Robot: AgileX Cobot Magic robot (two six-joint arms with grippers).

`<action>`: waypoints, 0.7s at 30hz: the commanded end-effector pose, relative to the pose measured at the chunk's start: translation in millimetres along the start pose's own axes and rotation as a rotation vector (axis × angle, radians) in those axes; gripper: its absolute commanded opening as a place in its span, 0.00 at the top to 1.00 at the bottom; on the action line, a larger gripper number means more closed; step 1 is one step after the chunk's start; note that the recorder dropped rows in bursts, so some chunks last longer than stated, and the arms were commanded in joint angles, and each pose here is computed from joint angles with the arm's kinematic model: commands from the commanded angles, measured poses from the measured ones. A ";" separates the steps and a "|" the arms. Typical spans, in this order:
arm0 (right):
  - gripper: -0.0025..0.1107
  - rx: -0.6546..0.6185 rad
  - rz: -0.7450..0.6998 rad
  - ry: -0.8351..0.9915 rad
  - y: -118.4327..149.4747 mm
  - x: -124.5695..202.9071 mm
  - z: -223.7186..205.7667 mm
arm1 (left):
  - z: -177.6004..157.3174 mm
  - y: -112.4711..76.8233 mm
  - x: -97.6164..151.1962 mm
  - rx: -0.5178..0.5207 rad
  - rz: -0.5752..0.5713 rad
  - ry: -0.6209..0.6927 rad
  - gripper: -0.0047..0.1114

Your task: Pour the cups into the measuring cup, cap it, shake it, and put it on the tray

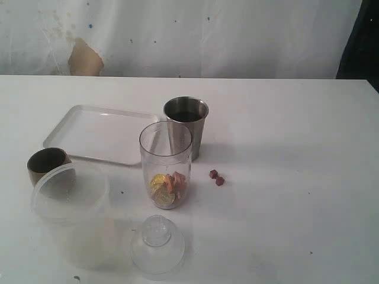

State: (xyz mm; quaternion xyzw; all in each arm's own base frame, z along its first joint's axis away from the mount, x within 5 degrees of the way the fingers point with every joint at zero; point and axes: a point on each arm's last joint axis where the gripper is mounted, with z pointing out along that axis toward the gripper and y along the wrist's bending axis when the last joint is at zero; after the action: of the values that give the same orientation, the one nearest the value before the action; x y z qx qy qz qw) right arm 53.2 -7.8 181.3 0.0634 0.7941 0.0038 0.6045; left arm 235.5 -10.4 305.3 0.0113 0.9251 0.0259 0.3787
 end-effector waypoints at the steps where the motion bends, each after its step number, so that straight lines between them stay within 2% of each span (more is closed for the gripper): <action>1: 0.98 0.002 -0.010 -0.007 -0.3 -0.1 -0.2 | -21.0 -5.2 15.1 0.091 -0.051 -0.097 0.96; 7: 0.98 0.002 -0.010 -0.007 -0.3 -0.1 -0.2 | -57.4 -2.3 49.1 0.127 -0.151 -0.342 0.96; 12: 0.98 0.002 -0.010 -0.007 -0.3 -0.1 -0.2 | -87.1 1.2 87.2 0.164 -0.237 -0.542 0.96; 16: 0.98 0.002 -0.010 -0.007 -0.3 -0.1 -0.2 | -98.0 2.6 117.1 0.182 -0.256 -0.649 0.96; 21: 0.98 0.002 -0.010 -0.007 -0.3 -0.1 -0.2 | -107.2 4.0 140.2 0.214 -0.287 -0.820 0.96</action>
State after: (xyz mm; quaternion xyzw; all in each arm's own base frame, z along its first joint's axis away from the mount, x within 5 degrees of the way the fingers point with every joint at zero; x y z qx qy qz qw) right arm 53.2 -7.8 181.3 0.0634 0.7941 0.0038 0.6045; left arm 68.7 -5.7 287.6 -0.0611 0.7191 -0.1148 0.6827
